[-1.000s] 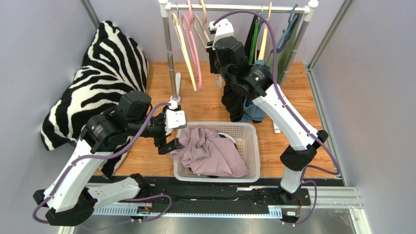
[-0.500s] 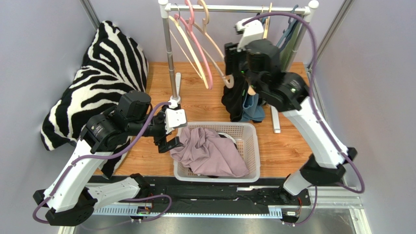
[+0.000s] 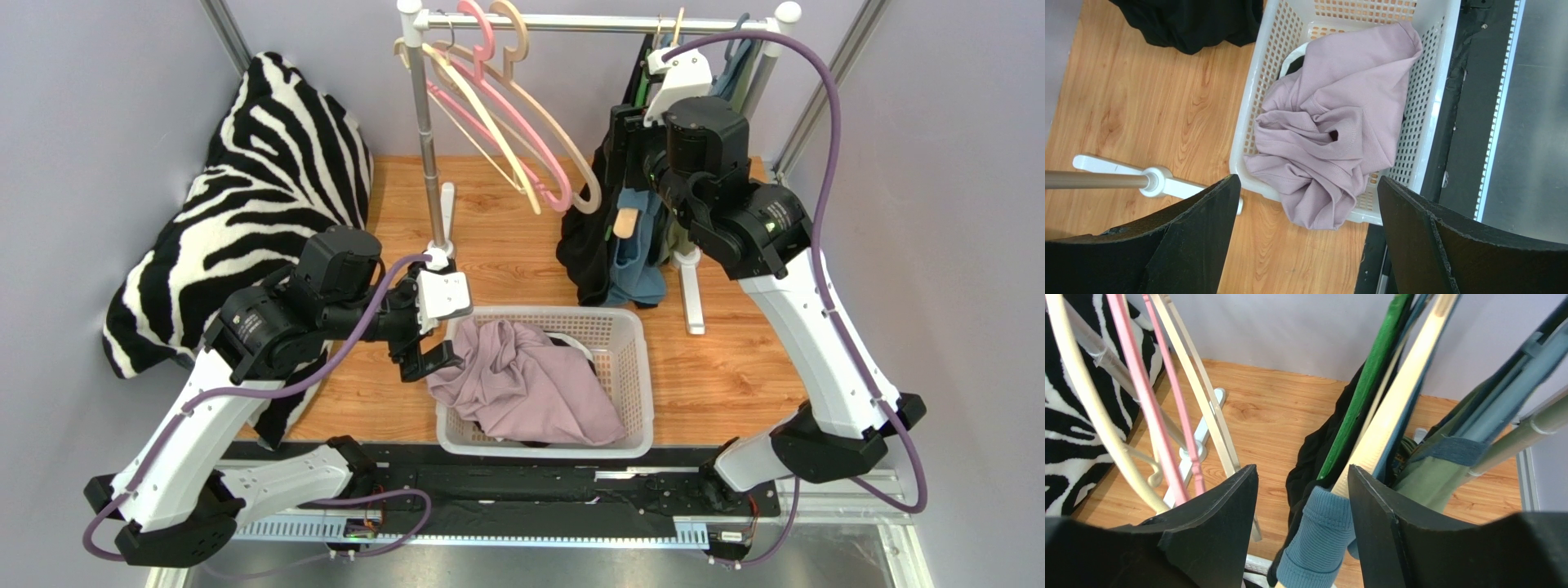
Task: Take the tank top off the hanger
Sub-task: Place the hanger at the clothesline.
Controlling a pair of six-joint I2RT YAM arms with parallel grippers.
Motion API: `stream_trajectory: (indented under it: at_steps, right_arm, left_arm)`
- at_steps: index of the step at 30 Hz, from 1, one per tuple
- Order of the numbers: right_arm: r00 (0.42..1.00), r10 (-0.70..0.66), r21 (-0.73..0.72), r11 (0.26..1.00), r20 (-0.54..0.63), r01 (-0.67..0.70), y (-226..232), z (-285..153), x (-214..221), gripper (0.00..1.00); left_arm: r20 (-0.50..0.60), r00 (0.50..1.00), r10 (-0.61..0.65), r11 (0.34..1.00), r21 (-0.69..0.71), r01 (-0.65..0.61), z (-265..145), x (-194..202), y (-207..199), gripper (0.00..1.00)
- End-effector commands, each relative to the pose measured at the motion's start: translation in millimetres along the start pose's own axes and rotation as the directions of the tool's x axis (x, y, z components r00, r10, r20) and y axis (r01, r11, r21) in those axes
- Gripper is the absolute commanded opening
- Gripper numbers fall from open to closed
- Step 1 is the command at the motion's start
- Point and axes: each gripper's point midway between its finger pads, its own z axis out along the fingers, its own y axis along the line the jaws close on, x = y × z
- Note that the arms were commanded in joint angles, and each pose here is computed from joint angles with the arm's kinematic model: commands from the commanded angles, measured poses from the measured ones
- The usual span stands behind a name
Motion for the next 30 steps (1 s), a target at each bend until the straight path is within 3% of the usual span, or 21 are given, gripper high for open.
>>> stream_trajectory:
  at_steps: [1,9,17,30]
  right_arm:
    - [0.998,0.035,-0.045,0.998,0.045,-0.033,7,-7,-19,0.6]
    - [0.993,0.081,-0.117,0.991,0.083,-0.071,26,-8,-44,0.6]
    - [0.997,0.071,-0.132,0.988,-0.025,-0.074,45,22,-7,0.6]
    - [0.997,0.064,-0.031,0.997,-0.037,-0.065,9,-10,14,0.6]
  left_arm:
    - [0.018,1.0,-0.004,1.0,-0.014,0.004,4,-4,4,0.91]
    - [0.011,1.0,-0.011,1.0,-0.007,0.011,8,-1,4,0.91]
    - [0.005,1.0,-0.015,1.0,-0.008,0.015,9,0,4,0.91]
    - [0.007,1.0,-0.016,1.0,-0.001,0.016,11,0,4,0.91]
